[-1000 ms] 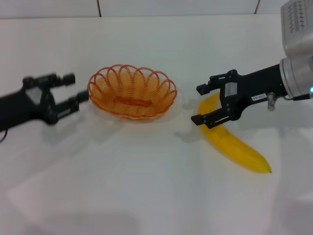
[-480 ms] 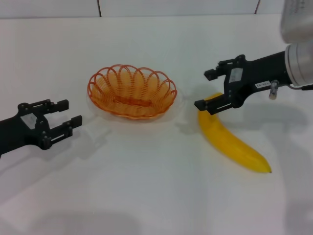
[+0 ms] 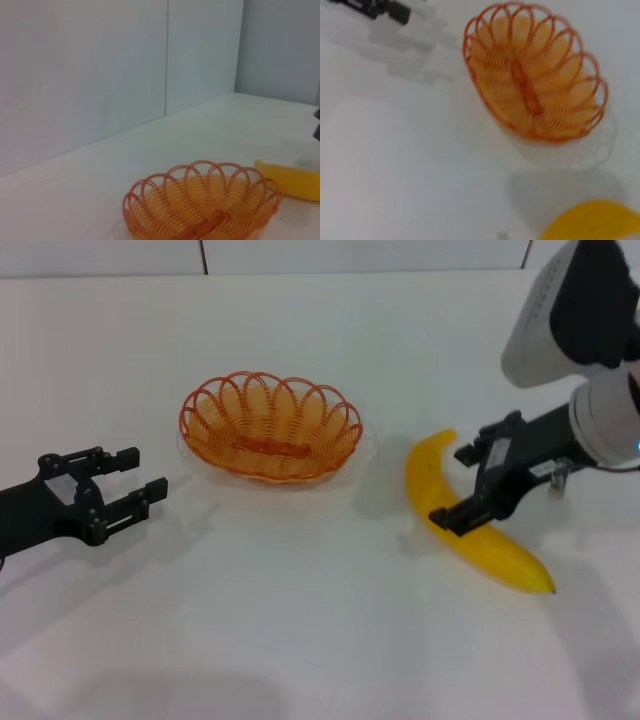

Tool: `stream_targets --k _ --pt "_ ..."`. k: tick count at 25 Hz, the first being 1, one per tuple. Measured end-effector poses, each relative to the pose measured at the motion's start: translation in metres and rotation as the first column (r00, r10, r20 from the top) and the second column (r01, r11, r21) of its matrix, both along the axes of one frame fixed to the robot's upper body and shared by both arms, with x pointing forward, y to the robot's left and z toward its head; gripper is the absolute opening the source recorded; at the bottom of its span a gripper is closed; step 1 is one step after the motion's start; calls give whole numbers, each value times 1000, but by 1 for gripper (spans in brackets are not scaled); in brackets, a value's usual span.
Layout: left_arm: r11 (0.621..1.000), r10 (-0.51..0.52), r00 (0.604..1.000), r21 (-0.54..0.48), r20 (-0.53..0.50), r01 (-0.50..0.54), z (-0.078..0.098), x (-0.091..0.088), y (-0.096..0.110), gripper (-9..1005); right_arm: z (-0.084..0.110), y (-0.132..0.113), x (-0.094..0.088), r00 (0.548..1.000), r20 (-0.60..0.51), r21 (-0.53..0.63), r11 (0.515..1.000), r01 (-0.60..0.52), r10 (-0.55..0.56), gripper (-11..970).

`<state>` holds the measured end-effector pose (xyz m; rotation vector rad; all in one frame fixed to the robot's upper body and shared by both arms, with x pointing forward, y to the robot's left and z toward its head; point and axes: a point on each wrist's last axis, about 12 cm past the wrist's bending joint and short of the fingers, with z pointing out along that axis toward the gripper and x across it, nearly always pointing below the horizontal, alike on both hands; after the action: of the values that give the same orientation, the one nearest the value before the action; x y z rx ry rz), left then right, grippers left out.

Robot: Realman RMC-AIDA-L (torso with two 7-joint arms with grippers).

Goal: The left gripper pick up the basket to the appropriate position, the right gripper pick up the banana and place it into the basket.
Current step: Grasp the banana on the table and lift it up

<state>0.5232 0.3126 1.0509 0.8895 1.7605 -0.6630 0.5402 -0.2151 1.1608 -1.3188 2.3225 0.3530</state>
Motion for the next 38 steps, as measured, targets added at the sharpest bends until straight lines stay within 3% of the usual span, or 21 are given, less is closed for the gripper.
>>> stream_targets --k 8,29,38 --pt "1000 2 1000 5 -2 -2 -1 0 -1 551 -22 1 10 995 -103 -32 999 14 -17 880" --pt "1000 -9 1000 6 4 9 1 4 -4 551 -48 6 33 988 -140 -88 995 47 -59 880" --pt "1000 -8 1000 6 4 8 1 4 -4 551 -48 6 33 990 -136 -88 995 36 -48 757"
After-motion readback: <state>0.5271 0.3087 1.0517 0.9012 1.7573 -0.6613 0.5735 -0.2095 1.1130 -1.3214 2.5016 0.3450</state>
